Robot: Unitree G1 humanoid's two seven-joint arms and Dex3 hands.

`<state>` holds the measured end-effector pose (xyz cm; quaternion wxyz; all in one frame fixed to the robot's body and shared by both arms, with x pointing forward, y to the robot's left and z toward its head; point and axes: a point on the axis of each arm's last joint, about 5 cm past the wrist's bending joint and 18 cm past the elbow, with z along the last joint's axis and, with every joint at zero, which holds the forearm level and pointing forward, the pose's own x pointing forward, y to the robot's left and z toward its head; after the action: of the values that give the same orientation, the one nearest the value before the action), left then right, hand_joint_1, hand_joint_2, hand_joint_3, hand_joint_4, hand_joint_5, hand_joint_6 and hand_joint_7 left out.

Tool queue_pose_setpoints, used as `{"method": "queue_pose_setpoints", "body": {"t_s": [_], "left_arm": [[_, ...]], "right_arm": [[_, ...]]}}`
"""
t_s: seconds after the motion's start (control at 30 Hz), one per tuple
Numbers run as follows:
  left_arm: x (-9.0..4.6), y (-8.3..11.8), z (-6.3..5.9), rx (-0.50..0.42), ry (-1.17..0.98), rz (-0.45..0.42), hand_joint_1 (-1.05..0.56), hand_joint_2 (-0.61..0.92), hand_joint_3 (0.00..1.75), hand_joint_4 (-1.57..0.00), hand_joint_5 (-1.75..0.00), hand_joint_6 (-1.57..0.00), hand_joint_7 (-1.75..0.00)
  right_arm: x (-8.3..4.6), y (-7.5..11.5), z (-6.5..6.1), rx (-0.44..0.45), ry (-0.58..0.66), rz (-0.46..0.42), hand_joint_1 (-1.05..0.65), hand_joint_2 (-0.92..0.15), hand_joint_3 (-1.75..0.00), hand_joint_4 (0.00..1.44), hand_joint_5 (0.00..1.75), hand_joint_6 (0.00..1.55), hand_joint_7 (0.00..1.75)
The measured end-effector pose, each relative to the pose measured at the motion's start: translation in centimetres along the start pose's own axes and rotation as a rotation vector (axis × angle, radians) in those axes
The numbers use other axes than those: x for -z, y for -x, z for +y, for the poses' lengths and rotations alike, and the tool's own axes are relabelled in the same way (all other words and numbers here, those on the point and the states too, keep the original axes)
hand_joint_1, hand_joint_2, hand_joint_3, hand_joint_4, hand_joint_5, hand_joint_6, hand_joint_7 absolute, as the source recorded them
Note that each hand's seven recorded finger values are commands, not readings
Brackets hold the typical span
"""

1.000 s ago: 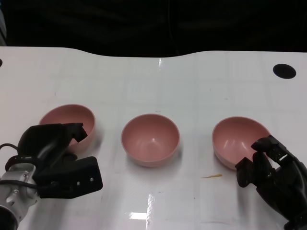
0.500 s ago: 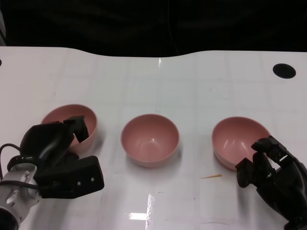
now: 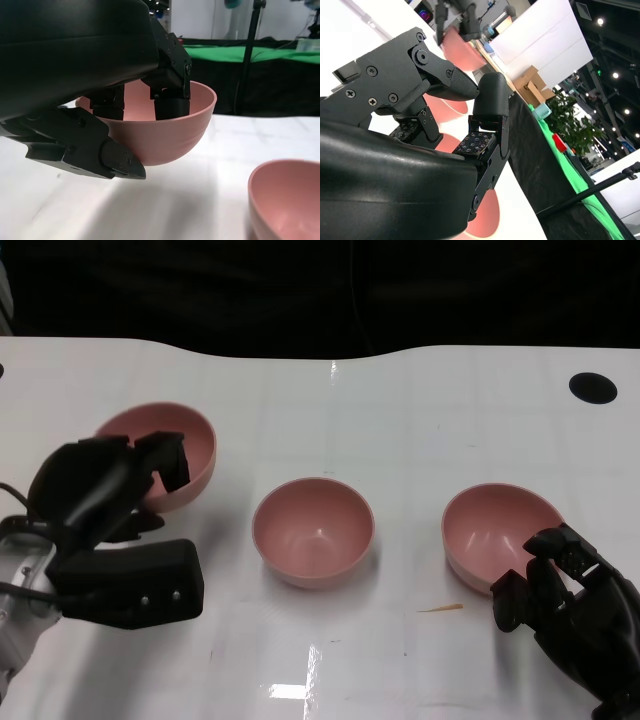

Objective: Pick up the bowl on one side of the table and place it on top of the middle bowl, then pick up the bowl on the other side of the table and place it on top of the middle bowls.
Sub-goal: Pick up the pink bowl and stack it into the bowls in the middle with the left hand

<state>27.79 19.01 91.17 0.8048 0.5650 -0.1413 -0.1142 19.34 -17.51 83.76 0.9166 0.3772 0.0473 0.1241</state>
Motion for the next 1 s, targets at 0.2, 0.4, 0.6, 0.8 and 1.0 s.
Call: {"method": "queue_pose_setpoints", "body": {"t_s": [0.2,0.4,0.6,0.8,1.0], "left_arm": [[-2.2,-0.4,2.6,-0.029,-0.042,-0.082,0.05,0.89,0.11,-0.66,-1.75,-0.54,-1.75],[-3.9,-0.9,3.3,-0.043,-0.078,-0.137,0.07,0.87,0.08,-0.68,-1.75,-0.55,-1.73],[-5.8,-2.4,2.9,-0.041,-0.057,-0.226,0.04,0.89,0.08,-0.7,-1.75,-0.56,-1.73],[-7.2,-3.3,1.9,-0.011,-0.024,-0.261,0.01,0.89,0.06,-0.67,-1.75,-0.56,-1.7],[-8.1,-3.8,1.2,0.018,-0.023,-0.279,-0.02,0.92,0.08,-0.67,-1.75,-0.61,-1.6]], "right_arm": [[0.0,0.0,0.0,0.0,0.0,0.0,-0.01,-0.55,-1.18,0.89,1.72,0.87,1.35],[0.0,0.0,0.0,0.007,-0.001,0.0,-0.02,-0.58,-1.12,0.91,1.69,0.88,1.33],[0.1,-0.1,0.3,0.011,-0.003,-0.001,-0.04,-0.6,-1.09,0.89,1.71,0.85,1.37],[0.1,-0.1,0.3,0.01,-0.002,-0.001,-0.03,-0.55,-1.17,0.91,1.68,0.87,1.36],[0.2,-0.2,0.3,0.013,-0.003,-0.001,-0.03,-0.52,-1.18,0.93,1.66,0.9,1.32]]}}
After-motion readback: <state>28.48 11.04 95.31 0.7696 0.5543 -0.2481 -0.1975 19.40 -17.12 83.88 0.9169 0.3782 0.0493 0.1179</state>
